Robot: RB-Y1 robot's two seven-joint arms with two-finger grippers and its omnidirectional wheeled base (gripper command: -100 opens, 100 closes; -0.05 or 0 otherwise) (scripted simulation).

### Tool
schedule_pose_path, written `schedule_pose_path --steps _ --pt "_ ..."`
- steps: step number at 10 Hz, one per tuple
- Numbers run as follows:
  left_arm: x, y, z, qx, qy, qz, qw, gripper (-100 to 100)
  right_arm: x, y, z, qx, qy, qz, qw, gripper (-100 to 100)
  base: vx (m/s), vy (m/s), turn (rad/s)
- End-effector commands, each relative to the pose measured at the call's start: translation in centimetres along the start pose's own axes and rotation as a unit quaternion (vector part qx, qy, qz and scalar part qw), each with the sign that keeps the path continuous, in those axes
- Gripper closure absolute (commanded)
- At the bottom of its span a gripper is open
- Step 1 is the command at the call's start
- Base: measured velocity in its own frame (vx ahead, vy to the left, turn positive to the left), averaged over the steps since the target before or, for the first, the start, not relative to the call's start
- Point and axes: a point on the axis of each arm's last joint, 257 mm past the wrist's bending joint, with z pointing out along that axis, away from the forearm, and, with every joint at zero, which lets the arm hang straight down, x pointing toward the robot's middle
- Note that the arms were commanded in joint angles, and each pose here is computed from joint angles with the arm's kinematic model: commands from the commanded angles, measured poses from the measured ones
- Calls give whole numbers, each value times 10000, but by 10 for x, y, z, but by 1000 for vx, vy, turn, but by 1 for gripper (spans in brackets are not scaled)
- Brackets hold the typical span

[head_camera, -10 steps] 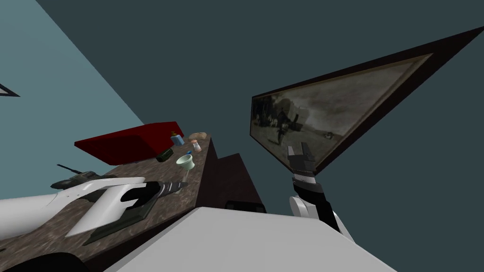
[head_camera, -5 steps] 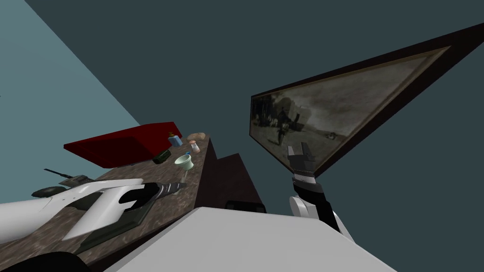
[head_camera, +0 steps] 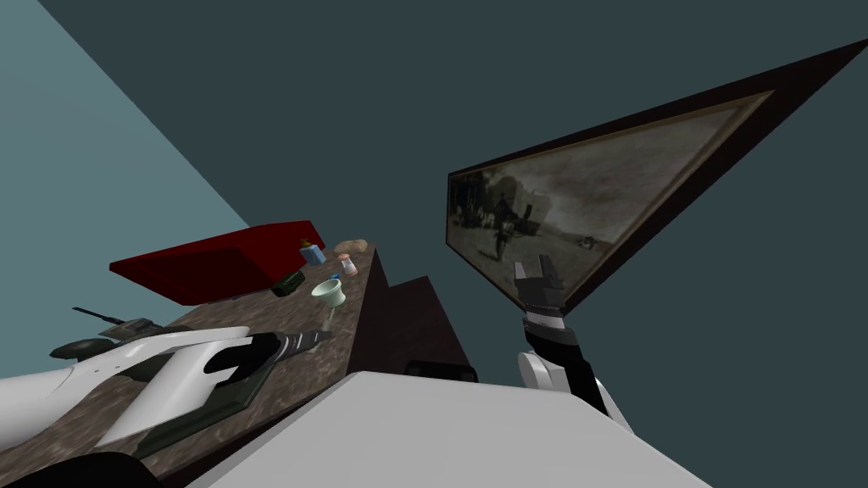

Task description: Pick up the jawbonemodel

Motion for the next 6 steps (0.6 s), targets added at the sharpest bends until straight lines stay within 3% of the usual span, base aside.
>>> schedule_pose_path --steps 1,5,6 --pt "6 11 3 -44 -1 -53 10000 -100 0 0 0 0 0 0 10000 0 16 -15 -72" --pt "5 11 2 -24 -21 -55 10000 -100 5 0 1 -9 42 57 10000 0 3 -5 -13" --pt "6 11 2 -27 -21 -54 10000 100 5 0 1 -9 42 59 10000 0 0 0 0"
